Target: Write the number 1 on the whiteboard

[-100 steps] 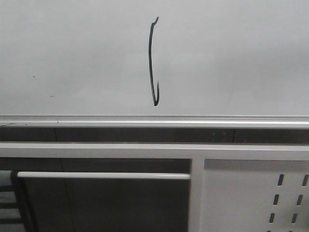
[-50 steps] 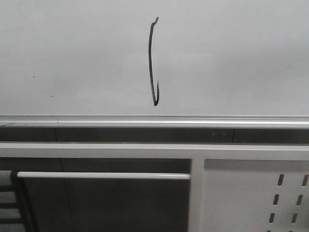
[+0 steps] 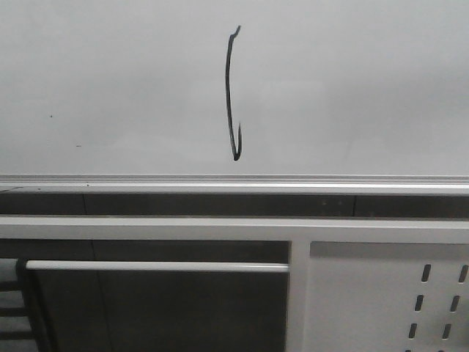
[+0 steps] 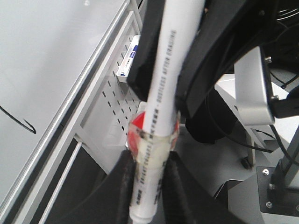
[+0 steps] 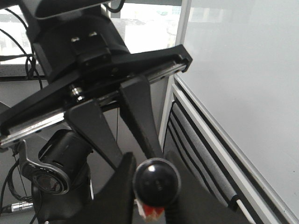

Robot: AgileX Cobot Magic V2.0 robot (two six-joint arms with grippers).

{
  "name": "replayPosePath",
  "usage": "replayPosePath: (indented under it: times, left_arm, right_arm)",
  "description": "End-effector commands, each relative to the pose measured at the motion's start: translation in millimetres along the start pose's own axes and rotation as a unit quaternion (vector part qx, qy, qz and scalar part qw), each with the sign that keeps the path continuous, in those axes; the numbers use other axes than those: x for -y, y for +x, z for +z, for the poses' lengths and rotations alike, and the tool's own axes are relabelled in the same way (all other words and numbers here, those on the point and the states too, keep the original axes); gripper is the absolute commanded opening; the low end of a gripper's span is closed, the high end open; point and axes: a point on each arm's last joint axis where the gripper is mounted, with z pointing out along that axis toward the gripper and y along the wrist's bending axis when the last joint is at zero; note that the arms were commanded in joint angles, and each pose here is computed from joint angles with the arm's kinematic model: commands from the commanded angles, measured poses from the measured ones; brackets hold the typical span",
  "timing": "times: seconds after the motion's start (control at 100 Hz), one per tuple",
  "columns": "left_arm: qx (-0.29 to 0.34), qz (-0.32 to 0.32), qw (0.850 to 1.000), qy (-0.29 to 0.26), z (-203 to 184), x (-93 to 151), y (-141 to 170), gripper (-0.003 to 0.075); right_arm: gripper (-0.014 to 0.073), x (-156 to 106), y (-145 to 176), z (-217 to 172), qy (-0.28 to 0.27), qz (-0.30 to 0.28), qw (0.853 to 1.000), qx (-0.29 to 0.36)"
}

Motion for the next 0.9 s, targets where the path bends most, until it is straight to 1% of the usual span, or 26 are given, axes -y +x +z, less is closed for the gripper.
replayPosePath:
  times: [0.0,0.16,0.23,0.28,0.42,0.53,0.6,0.64,0.67,0.71,0.72,0.74,0.79,0.85,0.89]
  left_arm:
    - [0.046,-0.023,0.998,-0.034,-4,-8,-15,-0.0018]
    - [0.052,-0.024,0.998,-0.042,-4,-10,-15,-0.0018]
    - [0.054,-0.023,0.997,-0.048,-4,-11,-16,-0.0018]
    - [0.058,-0.024,0.997,-0.054,-4,-12,-16,-0.0018]
    - [0.069,-0.029,0.995,-0.073,-2,-16,-15,-0.0018]
    - [0.101,-0.051,0.989,-0.100,1,-22,-16,-0.0018]
    - [0.141,-0.086,0.979,-0.122,5,-28,-16,-0.0018]
    - [0.164,-0.111,0.970,-0.139,7,-32,-14,-0.0018]
    - [0.177,-0.128,0.964,-0.151,8,-35,-12,-0.0018]
    - [0.194,-0.149,0.954,-0.173,10,-40,-9,-0.0018]
    - [0.194,-0.154,0.953,-0.176,11,-40,-7,-0.0018]
    - [0.203,-0.163,0.947,-0.189,11,-43,-6,-0.0018]
    - [0.214,-0.186,0.934,-0.216,14,-48,1,-0.0018]
    - [0.223,-0.206,0.920,-0.249,16,-54,8,-0.0018]
    - [0.221,-0.215,0.913,-0.266,19,-57,14,-0.0018]
  right_arm:
    - [0.0110,3,-15,-5,0.001,-0.015,0.999,0.030]
    - [0.0323,5,-14,-5,0.011,-0.015,0.999,0.028]
    - [0.0384,7,-14,-5,0.024,-0.015,0.999,0.026]
    - [0.0402,10,-14,-5,0.037,-0.014,0.999,0.023]
    - [0.0400,21,-14,-10,0.083,-0.006,0.996,0.019]
    - [0.0397,31,-21,-24,0.099,0.015,0.995,0.032]
    - [0.0352,39,-25,-36,0.107,0.037,0.993,0.040]
    - [0.0288,43,-26,-42,0.109,0.051,0.992,0.040]
    - [0.0232,47,-27,-48,0.111,0.060,0.991,0.042]
    - [0.0134,51,-27,-54,0.113,0.064,0.991,0.038]
    - [0.0099,52,-27,-57,0.113,0.066,0.991,0.040]
    - [0.0063,54,-27,-60,0.113,0.067,0.991,0.039]
    - [-0.0080,58,-25,-68,0.109,0.062,0.991,0.036]
    - [-0.0067,62,-21,-75,0.107,0.061,0.992,0.031]
    - [-0.0066,66,-19,-83,0.112,0.067,0.991,0.033]
